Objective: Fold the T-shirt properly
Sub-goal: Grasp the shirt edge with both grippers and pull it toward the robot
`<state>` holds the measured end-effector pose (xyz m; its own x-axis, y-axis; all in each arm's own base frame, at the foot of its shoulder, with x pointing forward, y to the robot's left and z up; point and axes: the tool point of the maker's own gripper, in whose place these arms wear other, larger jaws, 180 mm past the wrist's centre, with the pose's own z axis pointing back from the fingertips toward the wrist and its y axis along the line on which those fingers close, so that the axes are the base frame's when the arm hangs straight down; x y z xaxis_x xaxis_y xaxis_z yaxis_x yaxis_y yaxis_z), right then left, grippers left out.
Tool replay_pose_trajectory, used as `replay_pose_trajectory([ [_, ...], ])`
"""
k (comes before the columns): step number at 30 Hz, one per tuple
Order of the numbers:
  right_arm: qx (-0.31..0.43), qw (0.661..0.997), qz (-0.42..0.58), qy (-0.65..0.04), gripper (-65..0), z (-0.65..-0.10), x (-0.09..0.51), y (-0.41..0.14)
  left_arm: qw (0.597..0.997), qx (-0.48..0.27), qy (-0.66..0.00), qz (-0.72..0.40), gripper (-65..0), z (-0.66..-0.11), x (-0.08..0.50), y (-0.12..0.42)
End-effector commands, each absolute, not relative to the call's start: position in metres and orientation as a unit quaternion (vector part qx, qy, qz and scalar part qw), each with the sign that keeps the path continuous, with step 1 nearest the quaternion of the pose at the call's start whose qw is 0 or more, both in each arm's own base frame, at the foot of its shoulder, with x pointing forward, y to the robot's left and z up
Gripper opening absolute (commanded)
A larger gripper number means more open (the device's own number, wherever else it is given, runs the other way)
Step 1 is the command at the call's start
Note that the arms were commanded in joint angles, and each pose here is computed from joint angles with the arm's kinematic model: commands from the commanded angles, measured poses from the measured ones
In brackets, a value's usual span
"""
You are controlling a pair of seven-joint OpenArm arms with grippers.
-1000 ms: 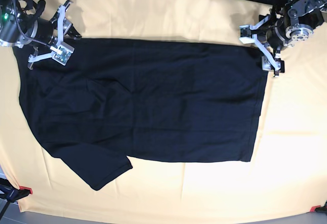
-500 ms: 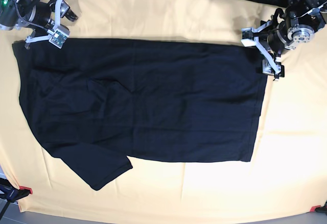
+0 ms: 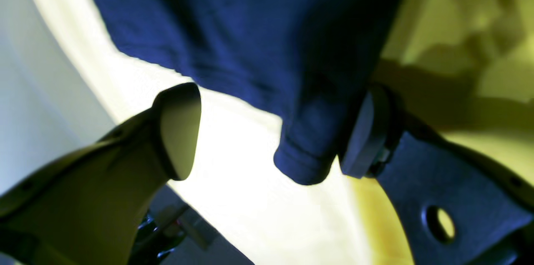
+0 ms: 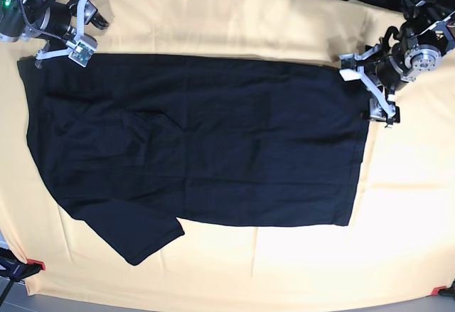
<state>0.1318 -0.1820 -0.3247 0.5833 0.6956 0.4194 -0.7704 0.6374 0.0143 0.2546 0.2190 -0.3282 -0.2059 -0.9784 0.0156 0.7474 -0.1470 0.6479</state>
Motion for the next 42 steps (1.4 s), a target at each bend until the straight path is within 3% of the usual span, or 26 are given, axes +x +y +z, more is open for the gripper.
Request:
replay_pose_trajectory([
  [1,0.095,0.878,0.422,-0.202,-40.6,-0.319,0.136,-0.181,0.589,0.228,-0.283,-0.721,-16.2,-0.316,0.265,0.223],
  [10,0.096,0.877,0.425,-0.203,-40.7,-0.318,0.136,-0.181,0.624,0.138,-0.275,-0.718,-17.2,-0.334,0.243,0.202],
  [12,0.084,0.874,0.434,-0.201,-40.7,-0.319,0.136,-0.184,0.625,0.135,-0.277,-0.718,-26.5,-0.335,0.242,0.198],
  [13,0.073,0.875,0.436,-0.199,-40.7,-0.320,0.138,-0.188,0.625,0.135,-0.277,-0.717,-34.9,-0.335,0.243,0.198],
  [15,0.051,0.876,0.438,-0.195,-40.6,-0.322,0.140,-0.195,0.624,0.139,-0.275,-0.718,-57.7,-0.335,0.243,0.199],
  [16,0.041,0.878,0.436,-0.195,-40.7,-0.322,0.141,-0.198,0.623,0.143,-0.274,-0.719,-65.0,-0.335,0.244,0.200],
  [27,-0.081,0.881,0.437,-0.160,-39.5,-0.345,0.154,-0.260,0.625,0.168,-0.267,-0.714,-65.0,-0.333,0.249,0.209],
  [31,-0.082,0.885,0.431,-0.157,-29.9,-0.355,0.155,-0.274,0.626,0.171,-0.264,-0.713,-65.0,-0.333,0.249,0.210],
  [42,-0.084,0.897,0.403,-0.163,-29.8,-0.372,0.179,-0.308,0.626,0.170,-0.266,-0.714,-65.0,-0.333,0.249,0.210],
])
